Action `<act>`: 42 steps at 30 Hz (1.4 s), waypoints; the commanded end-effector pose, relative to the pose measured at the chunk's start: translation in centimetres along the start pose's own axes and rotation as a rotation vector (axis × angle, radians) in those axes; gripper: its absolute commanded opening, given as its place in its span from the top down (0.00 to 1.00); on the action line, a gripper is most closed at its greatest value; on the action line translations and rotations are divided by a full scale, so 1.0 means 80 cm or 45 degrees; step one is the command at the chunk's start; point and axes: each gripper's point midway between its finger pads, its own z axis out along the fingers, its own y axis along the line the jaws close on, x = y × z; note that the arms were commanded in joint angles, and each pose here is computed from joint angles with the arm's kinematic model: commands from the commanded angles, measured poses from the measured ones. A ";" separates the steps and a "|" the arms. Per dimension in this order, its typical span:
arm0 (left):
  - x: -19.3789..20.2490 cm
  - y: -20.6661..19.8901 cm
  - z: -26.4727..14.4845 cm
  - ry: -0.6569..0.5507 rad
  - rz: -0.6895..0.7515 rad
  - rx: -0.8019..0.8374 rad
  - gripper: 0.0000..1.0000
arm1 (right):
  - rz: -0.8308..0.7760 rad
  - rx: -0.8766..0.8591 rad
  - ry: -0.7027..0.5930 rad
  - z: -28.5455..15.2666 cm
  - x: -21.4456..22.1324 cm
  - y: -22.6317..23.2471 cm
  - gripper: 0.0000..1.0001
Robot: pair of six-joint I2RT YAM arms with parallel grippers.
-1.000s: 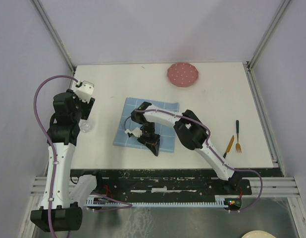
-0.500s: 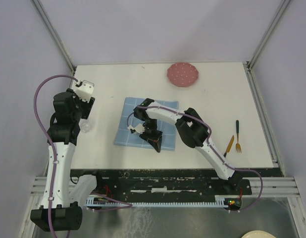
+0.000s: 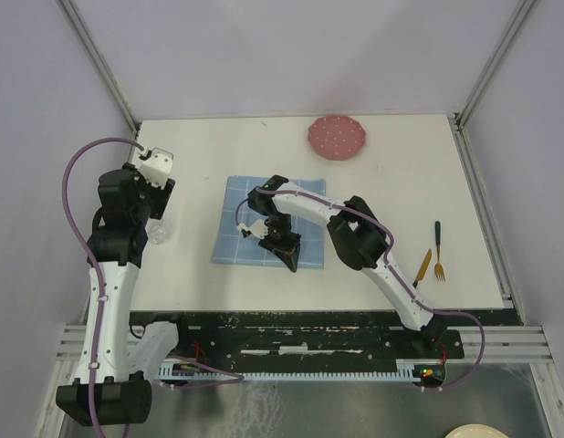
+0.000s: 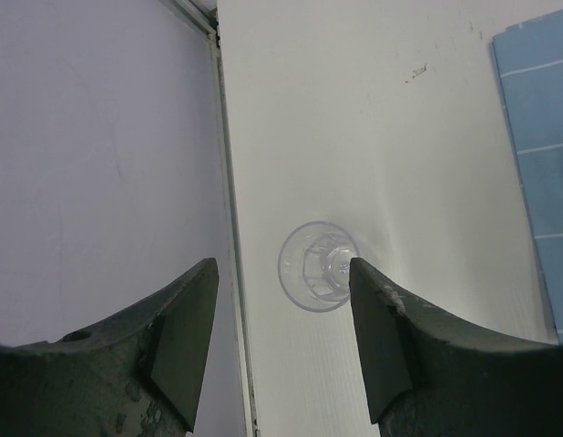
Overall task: Set the dinner table for one person
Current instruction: Move the napkin to the center of the board.
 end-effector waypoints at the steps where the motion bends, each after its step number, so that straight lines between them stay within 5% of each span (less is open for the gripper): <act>1: -0.019 0.008 -0.004 -0.078 -0.051 -0.034 0.33 | -0.046 0.069 -0.112 -0.024 -0.020 -0.004 0.98; 24: -0.022 0.011 -0.008 -0.090 -0.048 -0.046 0.33 | 0.040 0.040 -0.110 -0.031 -0.005 -0.029 0.98; 32: -0.028 0.015 -0.012 -0.108 -0.032 -0.056 0.33 | -0.047 -0.085 -0.181 -0.063 0.007 0.012 0.64; 38: -0.025 0.004 -0.007 -0.105 -0.035 -0.002 0.33 | -0.138 -0.034 -0.307 -0.110 0.024 0.028 0.61; 42: -0.011 -0.010 0.004 -0.068 -0.023 0.049 0.32 | -0.069 0.124 -0.439 -0.145 0.033 -0.015 0.61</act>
